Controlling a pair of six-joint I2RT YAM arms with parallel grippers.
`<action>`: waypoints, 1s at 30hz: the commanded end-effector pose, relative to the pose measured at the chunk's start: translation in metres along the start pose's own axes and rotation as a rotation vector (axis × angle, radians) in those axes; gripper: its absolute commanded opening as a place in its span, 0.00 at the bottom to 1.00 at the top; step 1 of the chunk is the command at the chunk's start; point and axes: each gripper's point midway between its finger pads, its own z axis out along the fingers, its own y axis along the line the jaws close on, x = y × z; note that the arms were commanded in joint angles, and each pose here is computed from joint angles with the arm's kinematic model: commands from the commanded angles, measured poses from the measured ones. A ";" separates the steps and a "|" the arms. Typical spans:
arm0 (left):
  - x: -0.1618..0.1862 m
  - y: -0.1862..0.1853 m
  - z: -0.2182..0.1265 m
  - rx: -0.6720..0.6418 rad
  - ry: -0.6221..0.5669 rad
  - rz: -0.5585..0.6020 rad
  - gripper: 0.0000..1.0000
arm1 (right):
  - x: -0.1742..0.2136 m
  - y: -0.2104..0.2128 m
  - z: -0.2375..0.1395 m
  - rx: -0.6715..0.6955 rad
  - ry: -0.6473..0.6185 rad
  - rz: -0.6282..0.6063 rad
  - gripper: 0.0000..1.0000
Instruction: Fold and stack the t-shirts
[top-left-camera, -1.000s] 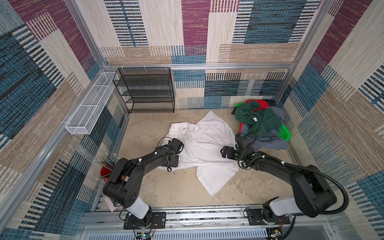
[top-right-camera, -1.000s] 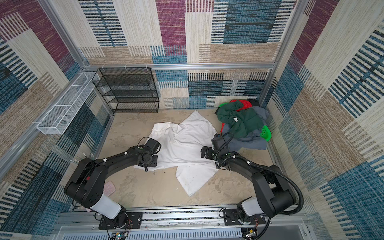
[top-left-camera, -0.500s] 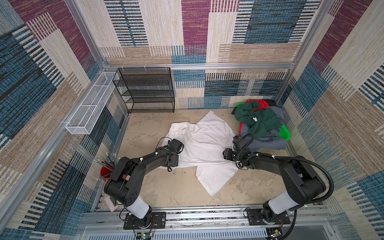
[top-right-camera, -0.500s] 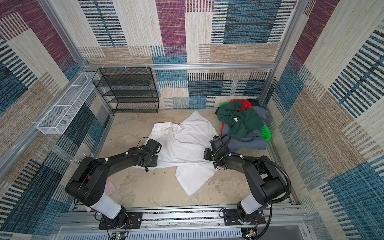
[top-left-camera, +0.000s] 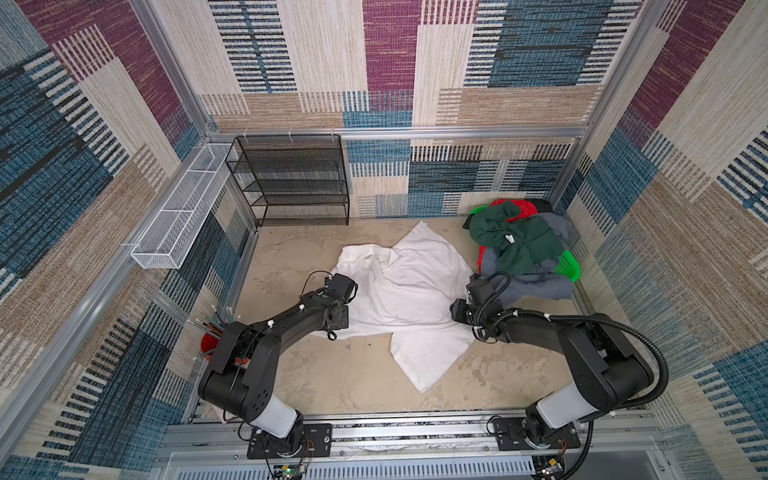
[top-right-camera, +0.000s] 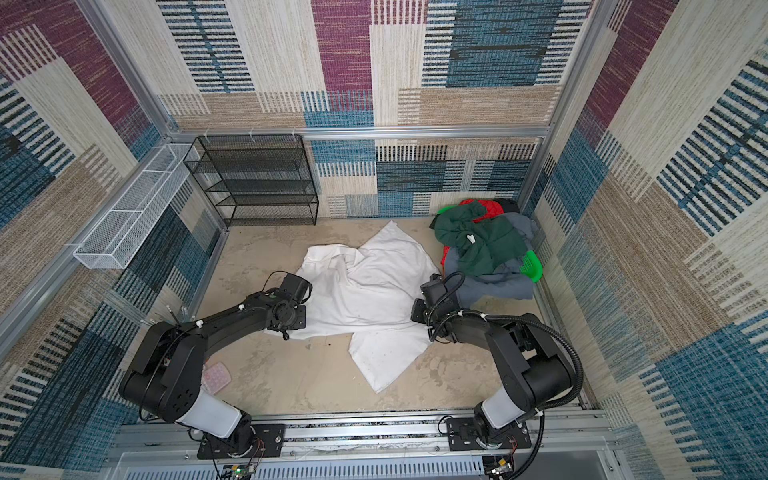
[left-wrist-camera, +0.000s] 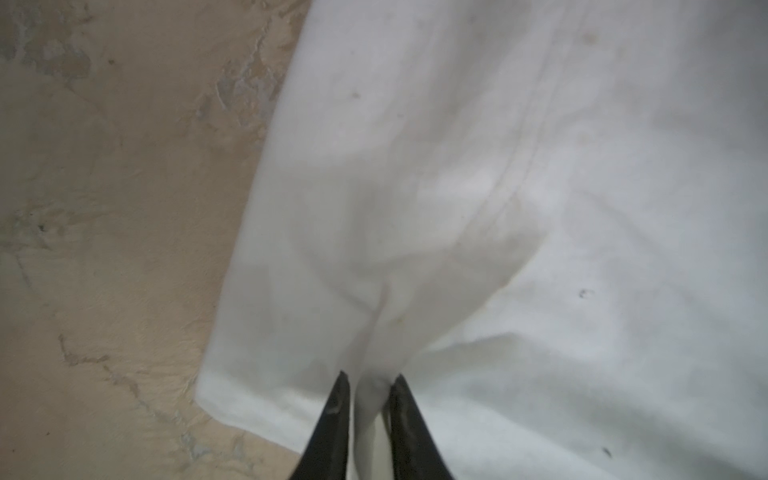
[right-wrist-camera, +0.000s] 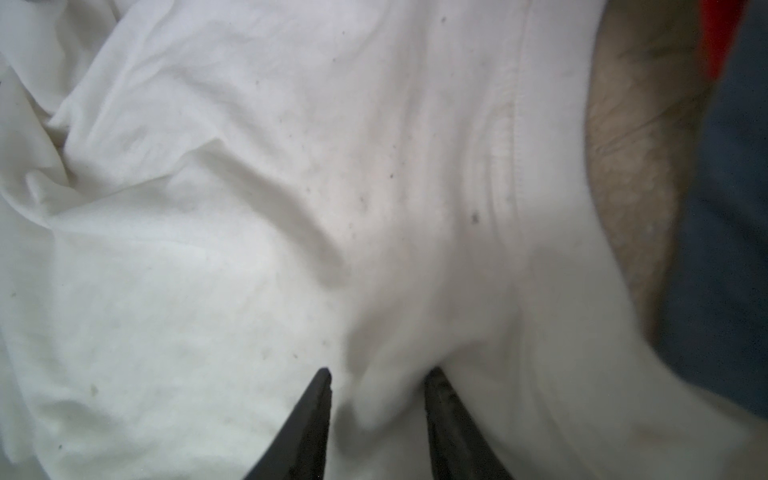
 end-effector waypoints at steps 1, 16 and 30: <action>-0.005 0.003 -0.002 0.026 0.003 -0.033 0.00 | 0.029 -0.022 -0.002 0.089 0.099 0.021 0.40; -0.084 0.094 -0.018 -0.004 -0.222 -0.447 0.00 | 0.040 -0.041 -0.022 0.142 0.096 0.066 0.36; -0.095 0.156 0.001 -0.146 -0.178 -0.605 0.00 | 0.042 -0.052 -0.032 0.162 0.104 0.099 0.35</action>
